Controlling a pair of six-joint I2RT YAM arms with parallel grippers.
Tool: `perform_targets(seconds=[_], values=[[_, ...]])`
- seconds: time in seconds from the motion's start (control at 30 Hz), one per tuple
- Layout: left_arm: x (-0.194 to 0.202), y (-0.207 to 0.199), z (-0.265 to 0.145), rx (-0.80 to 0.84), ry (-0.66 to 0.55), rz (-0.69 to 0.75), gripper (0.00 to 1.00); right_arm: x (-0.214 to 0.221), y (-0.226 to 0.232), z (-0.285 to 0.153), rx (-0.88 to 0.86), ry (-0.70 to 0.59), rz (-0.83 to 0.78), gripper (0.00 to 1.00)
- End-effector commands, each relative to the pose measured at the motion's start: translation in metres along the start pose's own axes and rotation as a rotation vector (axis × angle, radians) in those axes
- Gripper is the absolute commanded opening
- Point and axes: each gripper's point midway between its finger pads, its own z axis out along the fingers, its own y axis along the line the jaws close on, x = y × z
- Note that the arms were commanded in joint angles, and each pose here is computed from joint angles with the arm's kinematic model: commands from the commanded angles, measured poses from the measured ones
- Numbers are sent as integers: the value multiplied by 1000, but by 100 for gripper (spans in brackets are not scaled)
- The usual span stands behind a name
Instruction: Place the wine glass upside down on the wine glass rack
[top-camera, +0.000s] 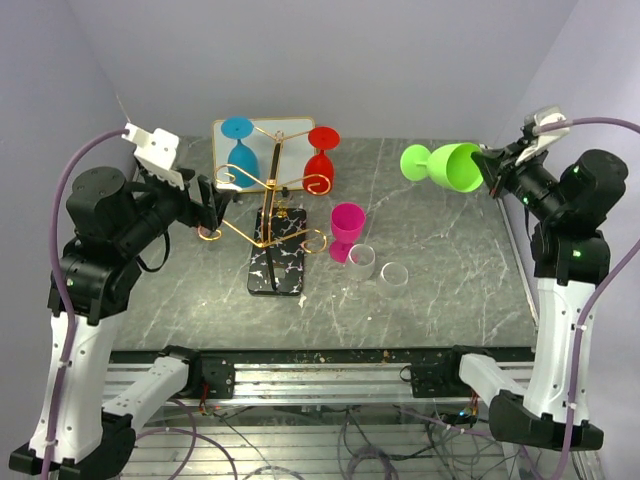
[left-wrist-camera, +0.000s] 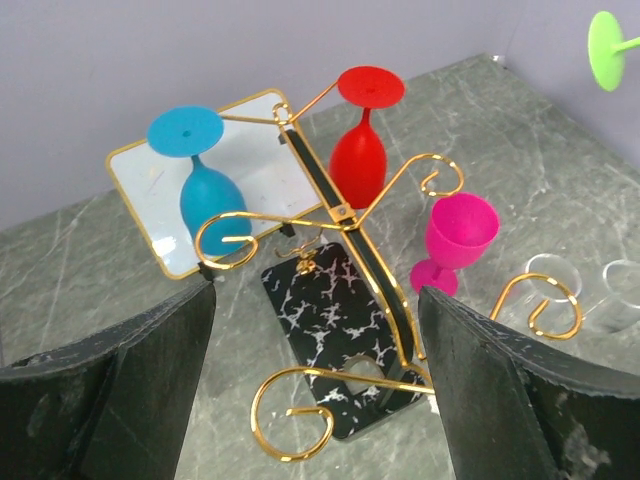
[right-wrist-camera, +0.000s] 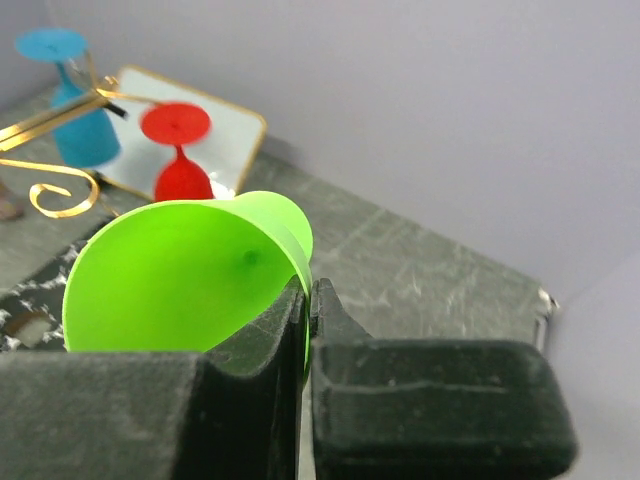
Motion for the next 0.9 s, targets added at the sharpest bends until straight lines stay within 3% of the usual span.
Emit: perform_targets(seconds=[0.0,0.23,0.5,0.87], values=[[-25,-14,14,96,-65,-61,92,-51,16,5,-127,-168,23,0],[-40,-19,59,182,-97,-147,91,-93,24,11,-221,-306,110,0],[-66,-41,100,308,-113,-285,91,-104,29,24,-291,-331,203,0],[-68,-123,148,533,-47,-312,89,-100,54,40,-389,-294,227,0]])
